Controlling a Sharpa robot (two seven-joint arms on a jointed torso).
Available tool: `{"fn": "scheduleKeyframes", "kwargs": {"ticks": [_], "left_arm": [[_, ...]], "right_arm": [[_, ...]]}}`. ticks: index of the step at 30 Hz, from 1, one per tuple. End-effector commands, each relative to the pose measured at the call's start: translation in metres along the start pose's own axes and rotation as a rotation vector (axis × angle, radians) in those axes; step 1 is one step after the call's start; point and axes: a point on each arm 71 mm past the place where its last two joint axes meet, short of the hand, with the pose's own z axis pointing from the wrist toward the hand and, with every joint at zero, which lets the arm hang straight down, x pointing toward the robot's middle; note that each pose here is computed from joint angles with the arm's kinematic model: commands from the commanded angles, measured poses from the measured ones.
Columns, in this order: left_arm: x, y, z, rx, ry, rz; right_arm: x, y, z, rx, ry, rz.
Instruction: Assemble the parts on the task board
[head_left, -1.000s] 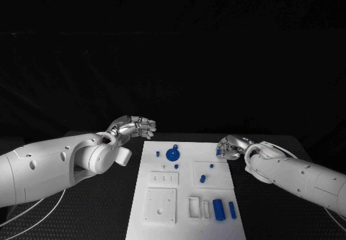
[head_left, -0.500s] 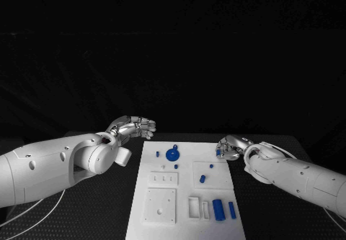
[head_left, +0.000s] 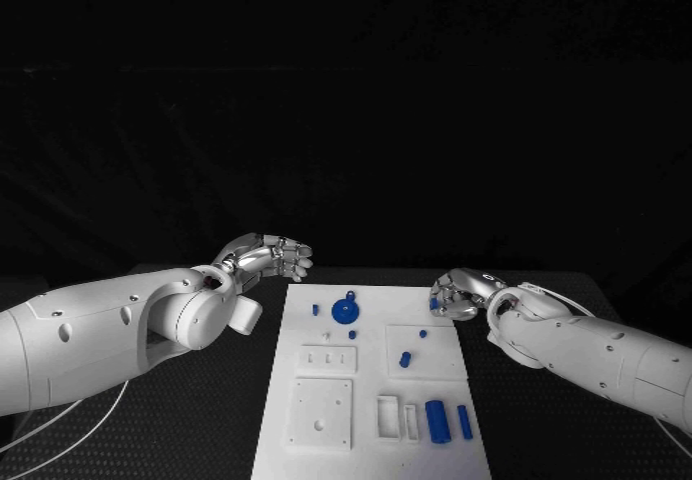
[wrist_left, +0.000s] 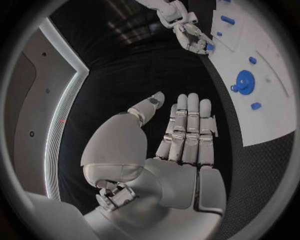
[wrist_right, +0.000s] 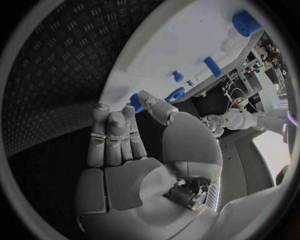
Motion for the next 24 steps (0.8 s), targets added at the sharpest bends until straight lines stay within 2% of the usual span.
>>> {"fn": "scheduleKeyframes", "kwargs": {"ticks": [1,3,6,9,16,24], "left_arm": [[0.0048,0.0001,0.0004,-0.012,0.059,0.061],[0.0068,0.0015,0.0016,-0.038,0.094,0.083],[0.0083,0.0018,0.0027,-0.047,0.102,0.115],[0.0126,0.0045,0.0044,-0.091,0.125,0.129],[0.0283,0.0083,0.0101,-0.167,0.147,0.184],[0.0443,0.0146,0.0173,-0.256,0.181,0.274]], "right_arm": [[-0.011,0.011,0.003,-0.016,-0.031,-0.05],[-0.016,0.02,0.003,-0.028,-0.043,-0.063],[-0.02,0.03,0.004,-0.041,-0.046,-0.083],[-0.022,0.043,0.004,-0.055,-0.051,-0.103],[-0.024,0.072,0.003,-0.08,-0.062,-0.146],[-0.022,0.115,0.001,-0.161,-0.053,-0.155]]}}
